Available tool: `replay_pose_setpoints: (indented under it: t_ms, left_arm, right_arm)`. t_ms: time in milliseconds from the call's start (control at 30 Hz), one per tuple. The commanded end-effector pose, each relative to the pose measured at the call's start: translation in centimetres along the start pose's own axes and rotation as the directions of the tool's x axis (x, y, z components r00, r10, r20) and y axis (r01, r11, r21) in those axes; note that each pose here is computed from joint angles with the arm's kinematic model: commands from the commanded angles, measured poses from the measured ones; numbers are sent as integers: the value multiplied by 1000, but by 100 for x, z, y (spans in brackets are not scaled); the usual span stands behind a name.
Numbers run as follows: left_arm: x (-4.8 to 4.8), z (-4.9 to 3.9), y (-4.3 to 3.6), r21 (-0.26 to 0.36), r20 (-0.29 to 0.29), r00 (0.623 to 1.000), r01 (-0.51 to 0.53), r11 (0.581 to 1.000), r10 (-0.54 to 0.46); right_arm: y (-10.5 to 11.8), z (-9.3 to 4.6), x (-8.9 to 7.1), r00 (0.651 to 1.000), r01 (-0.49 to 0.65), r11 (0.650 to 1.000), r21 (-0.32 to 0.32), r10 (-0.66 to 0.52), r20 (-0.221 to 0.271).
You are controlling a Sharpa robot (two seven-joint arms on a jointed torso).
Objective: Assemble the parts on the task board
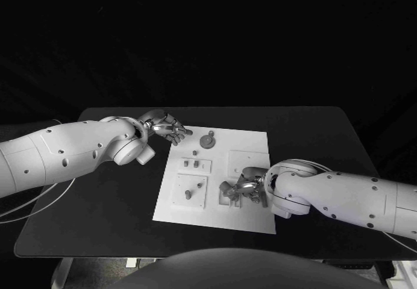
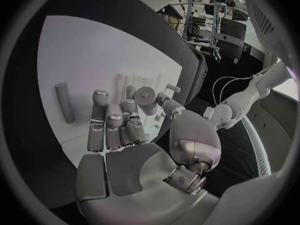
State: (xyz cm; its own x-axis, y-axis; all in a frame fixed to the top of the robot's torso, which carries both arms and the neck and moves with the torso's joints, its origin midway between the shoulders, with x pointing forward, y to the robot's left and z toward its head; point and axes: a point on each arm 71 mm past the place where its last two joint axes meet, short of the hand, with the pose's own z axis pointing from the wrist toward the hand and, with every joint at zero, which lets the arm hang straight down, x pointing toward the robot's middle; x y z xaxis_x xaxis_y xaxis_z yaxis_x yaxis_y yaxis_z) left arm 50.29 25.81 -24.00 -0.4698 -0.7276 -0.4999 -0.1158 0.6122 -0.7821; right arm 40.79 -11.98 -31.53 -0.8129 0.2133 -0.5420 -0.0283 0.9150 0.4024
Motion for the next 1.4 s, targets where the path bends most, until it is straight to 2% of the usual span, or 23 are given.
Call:
replay_pose_setpoints:
  t_ms: [33,433,733,967,1200,1400]
  left_arm:
    - [6,2,-18,8,-3,1000,-2,1000,2]
    - [4,6,-11,1,-4,1000,-3,1000,3]
    - [8,9,-11,1,-4,1000,-4,1000,4]
    - [5,9,-6,2,-2,1000,-4,1000,4]
    - [-9,7,6,1,4,1000,-5,1000,5]
    - [-5,10,4,1,2,1000,-5,1000,5]
  right_arm:
    - [11,2,24,999,25,1000,0,-25,-20]
    - [55,-10,64,999,20,999,-26,-21,-50]
    - [60,-12,62,999,13,999,-31,-14,-42]
    - [15,-29,8,1000,1,998,-64,-1,6]
    - [41,-49,23,996,89,991,-101,-89,7]
    - [38,-28,-19,987,153,985,-80,-149,58]
